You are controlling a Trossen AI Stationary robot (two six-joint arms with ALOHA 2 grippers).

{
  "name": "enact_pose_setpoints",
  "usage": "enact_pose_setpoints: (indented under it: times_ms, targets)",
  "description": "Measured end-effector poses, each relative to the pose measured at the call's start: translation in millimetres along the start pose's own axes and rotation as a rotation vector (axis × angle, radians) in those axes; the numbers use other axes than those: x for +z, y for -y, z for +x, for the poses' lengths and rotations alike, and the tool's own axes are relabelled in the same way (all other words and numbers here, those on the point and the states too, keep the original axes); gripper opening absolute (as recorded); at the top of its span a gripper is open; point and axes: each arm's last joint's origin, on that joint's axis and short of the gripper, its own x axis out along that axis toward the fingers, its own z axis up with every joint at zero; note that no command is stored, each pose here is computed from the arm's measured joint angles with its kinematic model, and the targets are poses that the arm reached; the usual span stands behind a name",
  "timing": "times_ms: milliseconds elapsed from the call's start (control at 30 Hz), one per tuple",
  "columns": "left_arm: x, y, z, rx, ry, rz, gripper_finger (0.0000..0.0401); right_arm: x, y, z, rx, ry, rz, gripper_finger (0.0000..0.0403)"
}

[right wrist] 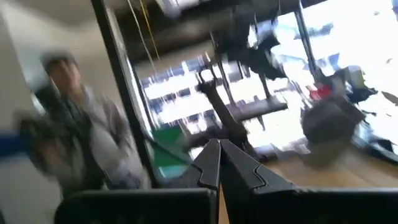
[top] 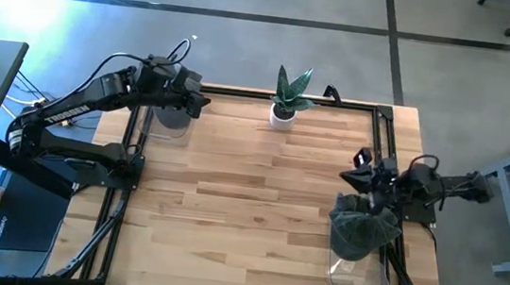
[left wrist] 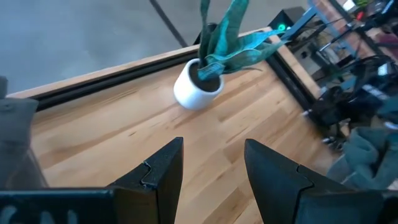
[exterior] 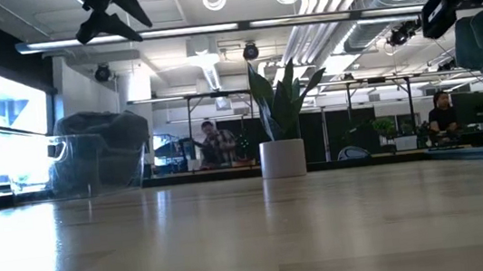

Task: Pick & Place hat
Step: Return to Home Position

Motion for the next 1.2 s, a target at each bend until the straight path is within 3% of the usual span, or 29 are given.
enact_pose_setpoints:
  times_ms: [200,400,700,1000,1100,1200]
  targets:
    - [1.0,1.1,0.0,-0.025,0.001,-0.012,0.0165,-16.7,7.8,-1.5,-0.09,-0.169,-0.078,0.0]
    - [1.0,1.0,0.0,-0.025,0.0,-0.012,0.0165,-31.7,17.7,-3.5,-0.179,-0.214,-0.068,0.0]
    - [0.7,1.4,0.0,-0.039,-0.01,0.002,0.0165,-32.0,25.3,-3.7,-0.206,-0.237,-0.12,0.0]
    - [-0.5,3.9,-0.7,-0.124,-0.05,0.141,0.0164,-32.2,27.6,-4.0,-0.184,-0.26,-0.217,0.0]
    - [-1.0,5.5,-6.6,-0.198,-0.057,0.212,0.0142,-32.3,27.6,-4.0,-0.182,-0.261,-0.221,0.0002]
    - [-2.2,4.4,-14.6,-0.219,-0.026,0.282,0.0091,-32.3,27.6,-4.0,-0.184,-0.259,-0.206,0.0007]
